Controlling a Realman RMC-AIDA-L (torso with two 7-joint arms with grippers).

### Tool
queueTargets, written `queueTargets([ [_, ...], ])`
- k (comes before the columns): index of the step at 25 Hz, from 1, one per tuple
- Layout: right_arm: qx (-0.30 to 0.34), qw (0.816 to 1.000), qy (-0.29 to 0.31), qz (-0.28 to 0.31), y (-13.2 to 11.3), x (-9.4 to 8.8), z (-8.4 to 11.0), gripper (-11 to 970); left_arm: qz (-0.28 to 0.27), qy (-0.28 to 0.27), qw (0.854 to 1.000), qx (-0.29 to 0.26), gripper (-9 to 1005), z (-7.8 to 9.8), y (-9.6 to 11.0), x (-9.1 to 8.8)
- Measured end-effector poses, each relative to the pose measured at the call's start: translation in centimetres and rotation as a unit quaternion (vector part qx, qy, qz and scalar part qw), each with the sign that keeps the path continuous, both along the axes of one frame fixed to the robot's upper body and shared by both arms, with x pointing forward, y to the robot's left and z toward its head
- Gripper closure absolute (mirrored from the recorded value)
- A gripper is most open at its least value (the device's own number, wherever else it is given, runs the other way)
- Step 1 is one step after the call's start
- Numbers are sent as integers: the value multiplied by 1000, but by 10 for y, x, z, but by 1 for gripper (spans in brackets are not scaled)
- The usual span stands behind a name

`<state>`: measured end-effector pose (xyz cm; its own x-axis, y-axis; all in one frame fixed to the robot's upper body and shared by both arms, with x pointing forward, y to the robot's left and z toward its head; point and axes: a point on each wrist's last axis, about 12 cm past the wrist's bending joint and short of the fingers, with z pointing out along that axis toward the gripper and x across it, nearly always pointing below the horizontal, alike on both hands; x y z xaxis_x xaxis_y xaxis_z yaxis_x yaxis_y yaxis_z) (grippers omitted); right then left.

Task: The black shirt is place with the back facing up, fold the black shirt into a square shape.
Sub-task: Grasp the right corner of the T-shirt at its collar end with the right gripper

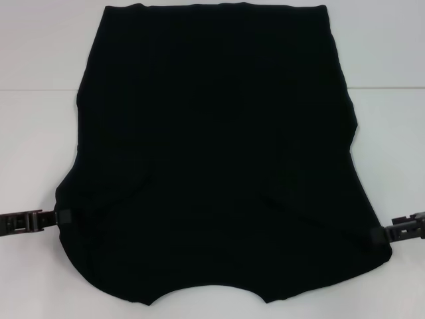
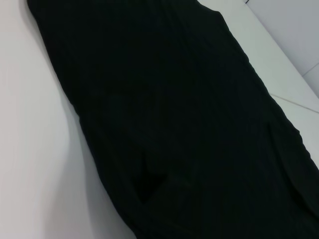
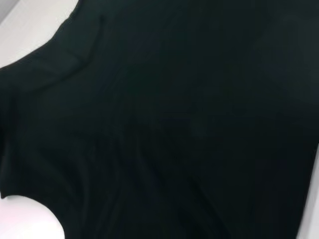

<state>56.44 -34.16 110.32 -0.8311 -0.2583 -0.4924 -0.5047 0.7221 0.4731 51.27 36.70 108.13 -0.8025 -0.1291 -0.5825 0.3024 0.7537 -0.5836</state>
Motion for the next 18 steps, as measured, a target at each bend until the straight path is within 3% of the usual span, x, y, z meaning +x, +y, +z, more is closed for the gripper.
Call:
queueTargets([
  [18, -22, 999, 31, 7, 2, -5, -9, 29, -1, -7, 1000, 2, 974, 2, -1, 4],
])
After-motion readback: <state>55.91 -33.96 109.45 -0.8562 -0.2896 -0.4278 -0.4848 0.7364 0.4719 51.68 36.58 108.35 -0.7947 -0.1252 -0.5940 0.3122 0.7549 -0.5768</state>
